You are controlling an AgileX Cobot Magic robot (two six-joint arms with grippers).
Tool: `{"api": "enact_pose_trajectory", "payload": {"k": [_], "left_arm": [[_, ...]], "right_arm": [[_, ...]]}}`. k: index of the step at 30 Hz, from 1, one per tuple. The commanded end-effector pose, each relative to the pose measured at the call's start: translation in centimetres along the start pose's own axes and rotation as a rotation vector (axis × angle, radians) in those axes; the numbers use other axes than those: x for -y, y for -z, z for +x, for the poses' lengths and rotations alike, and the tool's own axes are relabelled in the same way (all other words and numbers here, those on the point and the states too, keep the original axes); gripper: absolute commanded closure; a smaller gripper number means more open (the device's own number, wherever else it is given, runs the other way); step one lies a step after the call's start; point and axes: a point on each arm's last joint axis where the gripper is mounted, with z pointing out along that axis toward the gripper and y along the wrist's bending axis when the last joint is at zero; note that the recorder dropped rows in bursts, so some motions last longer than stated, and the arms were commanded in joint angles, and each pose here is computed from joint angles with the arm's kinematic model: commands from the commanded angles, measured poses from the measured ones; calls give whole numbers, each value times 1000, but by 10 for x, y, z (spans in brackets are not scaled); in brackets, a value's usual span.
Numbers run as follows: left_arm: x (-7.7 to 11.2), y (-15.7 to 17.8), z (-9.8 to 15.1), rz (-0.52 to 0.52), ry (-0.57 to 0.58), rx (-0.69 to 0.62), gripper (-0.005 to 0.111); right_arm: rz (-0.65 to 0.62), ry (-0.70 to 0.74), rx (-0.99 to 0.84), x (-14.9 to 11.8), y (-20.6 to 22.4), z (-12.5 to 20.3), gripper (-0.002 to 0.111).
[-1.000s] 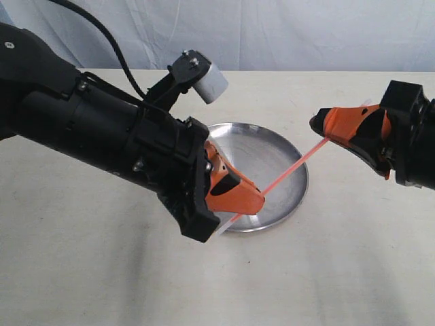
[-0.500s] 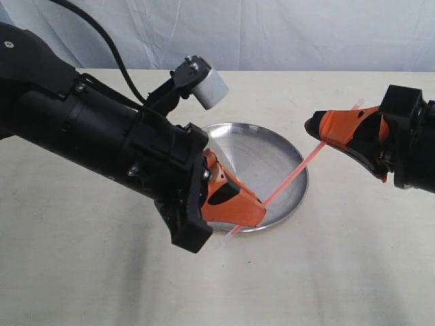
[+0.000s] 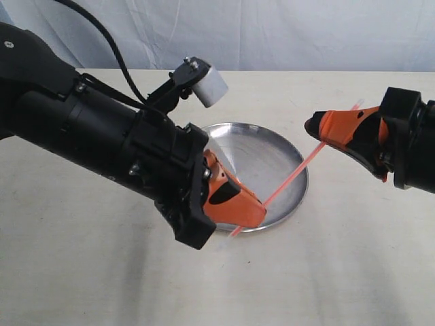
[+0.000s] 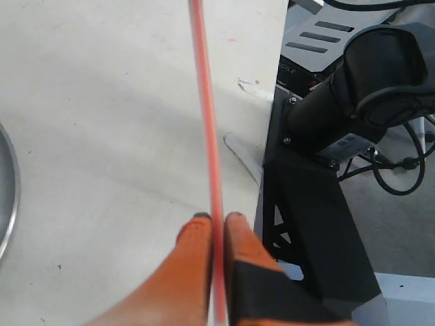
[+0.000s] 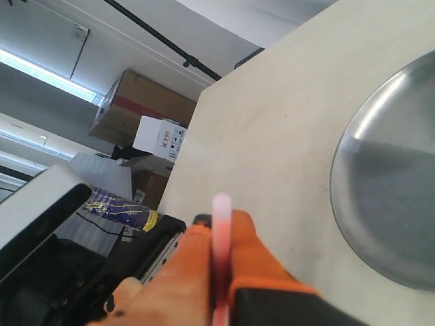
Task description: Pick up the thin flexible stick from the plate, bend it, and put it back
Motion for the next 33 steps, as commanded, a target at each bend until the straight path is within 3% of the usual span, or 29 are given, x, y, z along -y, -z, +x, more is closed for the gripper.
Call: {"api": "enact_pose_trajectory", "payload": {"k": [1, 12, 20, 25, 33], "left_arm": [[9, 1, -1, 69, 34, 18, 107], [3, -10, -7, 127, 97, 103, 107], [4, -10, -4, 139, 72, 64, 107], [4, -10, -6, 138, 202, 80, 107], [5, -9, -9, 165, 236, 113, 107]], "right_arm": [[17, 63, 17, 1, 0, -3, 109], [19, 139, 17, 1, 0, -3, 109], [19, 139, 17, 1, 0, -3, 109], [12, 182, 13, 0, 0, -3, 109], [-1, 229, 6, -1, 0, -2, 109]]}}
